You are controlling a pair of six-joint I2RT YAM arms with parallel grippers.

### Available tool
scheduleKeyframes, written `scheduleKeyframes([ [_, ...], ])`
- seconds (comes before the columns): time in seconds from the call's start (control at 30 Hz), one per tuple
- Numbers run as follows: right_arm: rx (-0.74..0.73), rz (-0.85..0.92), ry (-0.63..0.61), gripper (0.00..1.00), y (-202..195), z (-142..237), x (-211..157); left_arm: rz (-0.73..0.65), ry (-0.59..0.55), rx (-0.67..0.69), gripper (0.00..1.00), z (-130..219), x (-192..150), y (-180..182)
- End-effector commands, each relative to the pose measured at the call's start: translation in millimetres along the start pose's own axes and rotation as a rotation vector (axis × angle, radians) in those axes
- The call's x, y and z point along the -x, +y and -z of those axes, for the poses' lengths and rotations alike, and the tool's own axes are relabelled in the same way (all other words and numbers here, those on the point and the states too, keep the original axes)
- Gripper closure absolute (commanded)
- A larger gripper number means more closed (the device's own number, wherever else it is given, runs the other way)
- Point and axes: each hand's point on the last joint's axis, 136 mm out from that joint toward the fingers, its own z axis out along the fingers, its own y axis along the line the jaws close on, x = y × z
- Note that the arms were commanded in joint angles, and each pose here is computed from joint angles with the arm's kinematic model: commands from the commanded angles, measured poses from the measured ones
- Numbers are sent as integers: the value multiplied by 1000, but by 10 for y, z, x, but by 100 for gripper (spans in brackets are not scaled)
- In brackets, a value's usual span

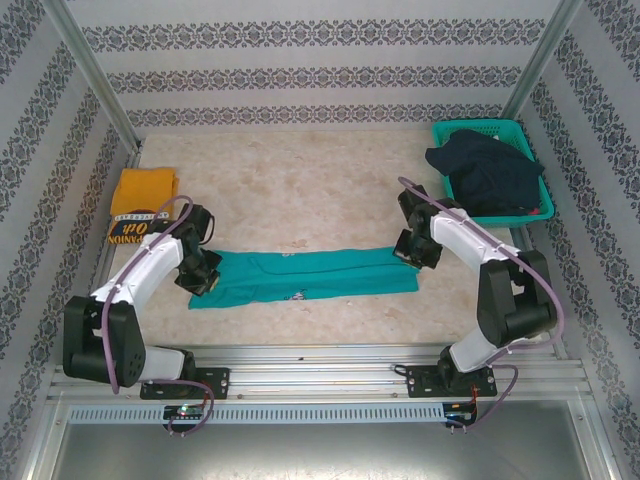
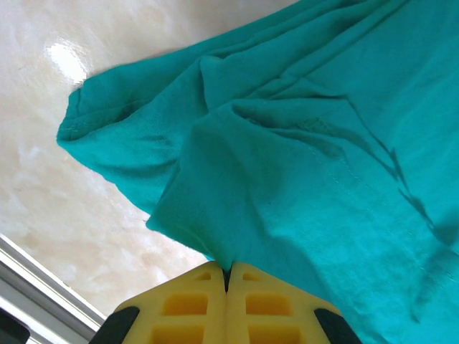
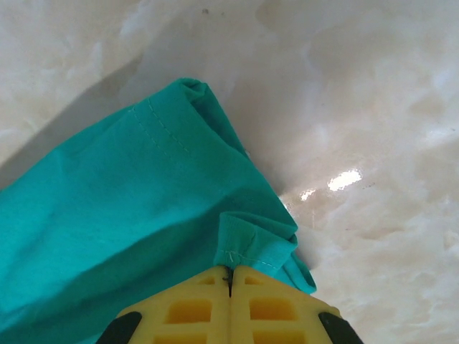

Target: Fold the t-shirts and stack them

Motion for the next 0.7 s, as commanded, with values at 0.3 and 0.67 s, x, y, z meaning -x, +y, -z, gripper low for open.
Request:
scheduleKeyframes([
  [0.3,-27,5,21,100,35,-143,-33,7,32,88,100,-366,-36,228],
  [0.67,42,-2,-129,100,57,209,97,10,49,110,100,-495,-58,283],
])
